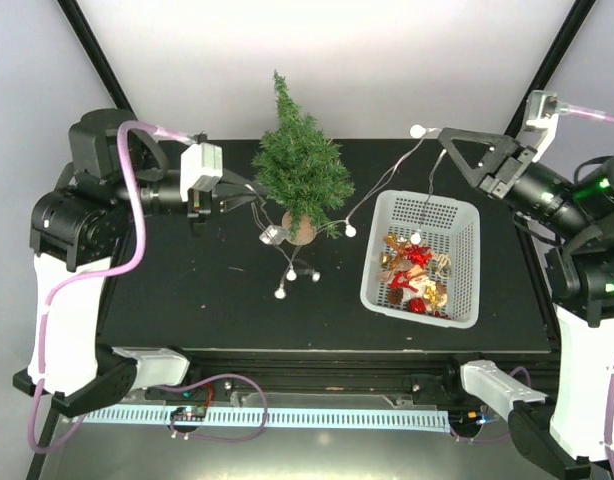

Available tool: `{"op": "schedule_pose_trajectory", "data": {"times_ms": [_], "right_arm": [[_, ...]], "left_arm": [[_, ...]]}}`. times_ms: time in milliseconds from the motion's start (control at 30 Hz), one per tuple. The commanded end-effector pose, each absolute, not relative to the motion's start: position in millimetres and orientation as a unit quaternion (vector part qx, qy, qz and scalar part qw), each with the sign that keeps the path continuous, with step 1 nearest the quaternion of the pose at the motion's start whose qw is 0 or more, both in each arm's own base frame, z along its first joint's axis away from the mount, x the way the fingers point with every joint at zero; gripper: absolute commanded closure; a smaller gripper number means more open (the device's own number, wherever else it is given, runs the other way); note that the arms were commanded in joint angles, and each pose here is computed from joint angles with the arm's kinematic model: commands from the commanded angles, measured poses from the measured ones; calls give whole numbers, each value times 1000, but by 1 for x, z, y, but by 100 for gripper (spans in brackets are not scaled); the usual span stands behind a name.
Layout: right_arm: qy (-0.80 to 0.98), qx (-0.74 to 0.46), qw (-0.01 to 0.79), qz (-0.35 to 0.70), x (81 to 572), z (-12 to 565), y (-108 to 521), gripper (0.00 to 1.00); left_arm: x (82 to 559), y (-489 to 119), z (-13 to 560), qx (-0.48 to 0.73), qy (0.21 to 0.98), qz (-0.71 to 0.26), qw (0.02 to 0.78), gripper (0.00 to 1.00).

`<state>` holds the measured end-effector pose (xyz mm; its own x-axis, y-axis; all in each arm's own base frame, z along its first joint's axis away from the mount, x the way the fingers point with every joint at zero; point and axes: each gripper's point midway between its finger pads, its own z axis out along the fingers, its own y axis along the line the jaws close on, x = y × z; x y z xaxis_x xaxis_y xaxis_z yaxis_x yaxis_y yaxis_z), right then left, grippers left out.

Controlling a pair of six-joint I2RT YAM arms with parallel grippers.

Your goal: Decorate the small christmas tree

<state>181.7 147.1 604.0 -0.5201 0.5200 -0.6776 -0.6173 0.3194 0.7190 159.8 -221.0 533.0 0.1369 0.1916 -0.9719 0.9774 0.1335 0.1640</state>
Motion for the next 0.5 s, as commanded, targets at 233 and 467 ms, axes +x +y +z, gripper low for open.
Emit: {"op": "schedule_pose_trajectory", "data": {"times_ms": [233,467], "right_arm": [[642,-21,512,570,212,595,144,99],[654,6,525,544,222,584,135,99]], "left_arm": [[126,-209,517,545,558,-392,487,98],[139,-199,500,553,583,-316,505,98]]}}
